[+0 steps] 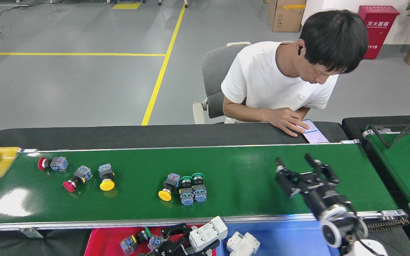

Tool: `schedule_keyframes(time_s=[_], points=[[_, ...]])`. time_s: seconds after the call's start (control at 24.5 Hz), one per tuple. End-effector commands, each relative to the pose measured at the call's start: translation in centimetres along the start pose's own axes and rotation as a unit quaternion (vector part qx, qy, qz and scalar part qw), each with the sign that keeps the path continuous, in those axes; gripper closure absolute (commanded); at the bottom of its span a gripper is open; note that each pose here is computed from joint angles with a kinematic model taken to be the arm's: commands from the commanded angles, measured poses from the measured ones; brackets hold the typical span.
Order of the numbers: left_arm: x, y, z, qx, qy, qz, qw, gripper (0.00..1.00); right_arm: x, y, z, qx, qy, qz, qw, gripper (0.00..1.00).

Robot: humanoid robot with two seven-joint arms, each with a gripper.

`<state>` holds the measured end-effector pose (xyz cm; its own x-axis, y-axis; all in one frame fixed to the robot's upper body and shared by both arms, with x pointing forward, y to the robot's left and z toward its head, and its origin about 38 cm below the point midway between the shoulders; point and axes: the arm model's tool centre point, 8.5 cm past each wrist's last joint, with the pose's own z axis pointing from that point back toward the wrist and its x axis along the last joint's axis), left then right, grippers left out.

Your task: Pick switch part from conveyor to tray

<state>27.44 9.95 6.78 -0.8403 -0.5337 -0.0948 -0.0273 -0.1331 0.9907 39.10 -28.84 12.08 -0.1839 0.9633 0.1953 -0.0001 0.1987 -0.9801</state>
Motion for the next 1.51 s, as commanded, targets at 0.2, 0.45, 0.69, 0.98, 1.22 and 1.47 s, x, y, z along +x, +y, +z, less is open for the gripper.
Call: schedule_keyframes(time_s=[0.2,0.45,0.69,0.98,1.22,1.47], points=[[3.3,-1.3,-3.7,-0.050,-0.037,-0.015,0.998,0.33,-4.8,-1.8,3.3,-0.024,0.038,0.014,0.999,0.00],[3.1,-1.4,-3.7,-0.051,-0.028,-0.020,0.998,0.00,-4.9,-1.1,4.1,-0.016,0.036,0.012,0.999,0.00],[-7.3,-1.2,5.1,0.012,0.167,0.061,0.984,0.00,-5.0,-0.7,4.4,-0.011,0.040,0.010,0.999,0.00],[-14.1,-4.9,20.1,-0.018,0.402,0.098,0.910,0.00,-5.0,-0.6,4.4,-0.011,0.040,0.010,0.999,0.00],[-14.5,-6.5,25.6,-0.060,0.483,0.098,0.868,0.00,-5.0,-0.7,4.4,-0.011,0.043,0.009,0.999,0.00],[-14.8,-6.6,25.9,-0.078,0.494,0.083,0.862,0.00,-5.5,-1.0,4.5,-0.016,0.075,0.004,0.997,0.00]])
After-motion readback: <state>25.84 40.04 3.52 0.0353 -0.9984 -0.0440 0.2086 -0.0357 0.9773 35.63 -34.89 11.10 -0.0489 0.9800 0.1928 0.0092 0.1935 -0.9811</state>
